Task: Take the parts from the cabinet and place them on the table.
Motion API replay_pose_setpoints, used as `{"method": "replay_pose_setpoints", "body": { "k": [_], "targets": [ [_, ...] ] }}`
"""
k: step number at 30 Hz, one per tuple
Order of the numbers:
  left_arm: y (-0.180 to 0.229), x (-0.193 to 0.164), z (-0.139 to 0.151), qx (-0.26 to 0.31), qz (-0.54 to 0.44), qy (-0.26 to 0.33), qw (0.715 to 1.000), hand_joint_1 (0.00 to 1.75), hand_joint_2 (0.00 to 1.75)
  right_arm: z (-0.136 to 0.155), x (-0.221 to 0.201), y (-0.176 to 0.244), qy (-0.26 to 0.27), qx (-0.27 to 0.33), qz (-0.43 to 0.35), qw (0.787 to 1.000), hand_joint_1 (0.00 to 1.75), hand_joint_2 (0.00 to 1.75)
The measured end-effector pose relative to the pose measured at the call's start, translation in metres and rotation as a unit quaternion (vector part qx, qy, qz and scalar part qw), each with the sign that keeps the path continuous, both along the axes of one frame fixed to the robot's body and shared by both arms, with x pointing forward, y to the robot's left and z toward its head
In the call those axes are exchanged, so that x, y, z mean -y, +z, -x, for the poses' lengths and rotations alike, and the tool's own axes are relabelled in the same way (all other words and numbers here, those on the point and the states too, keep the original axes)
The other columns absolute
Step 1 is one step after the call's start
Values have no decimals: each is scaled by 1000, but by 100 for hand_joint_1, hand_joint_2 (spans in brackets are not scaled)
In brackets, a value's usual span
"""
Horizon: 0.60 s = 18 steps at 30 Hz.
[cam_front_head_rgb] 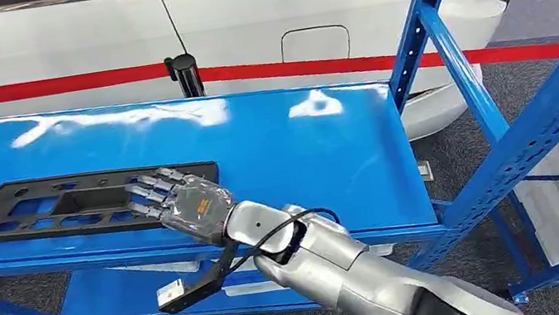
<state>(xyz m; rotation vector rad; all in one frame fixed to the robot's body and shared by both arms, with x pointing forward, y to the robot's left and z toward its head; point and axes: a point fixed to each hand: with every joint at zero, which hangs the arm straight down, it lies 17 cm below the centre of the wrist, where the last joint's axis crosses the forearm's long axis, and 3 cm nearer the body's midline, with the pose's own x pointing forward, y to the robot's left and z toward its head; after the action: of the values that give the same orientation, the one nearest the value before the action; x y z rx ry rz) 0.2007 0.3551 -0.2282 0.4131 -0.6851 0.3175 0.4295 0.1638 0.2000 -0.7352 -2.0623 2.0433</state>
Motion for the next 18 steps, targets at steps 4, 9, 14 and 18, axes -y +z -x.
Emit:
{"method": "replay_pose_setpoints", "body": {
  "k": [4,9,14,18],
  "targets": [
    [0,1,0,0,0,0,1000,0,175,-4,3,-6,-8,-6,7,1000,0,175],
    [0,1,-1,-1,1,-2,1000,0,0,-9,8,-11,-23,-9,10,1000,0,175],
    [0,3,-3,-4,2,-5,1000,0,0,-16,14,-16,-43,-12,14,999,0,175],
    [-1,3,-2,-6,3,-5,1000,0,0,-21,16,-15,-51,-11,15,999,0,175]
  ]
}}
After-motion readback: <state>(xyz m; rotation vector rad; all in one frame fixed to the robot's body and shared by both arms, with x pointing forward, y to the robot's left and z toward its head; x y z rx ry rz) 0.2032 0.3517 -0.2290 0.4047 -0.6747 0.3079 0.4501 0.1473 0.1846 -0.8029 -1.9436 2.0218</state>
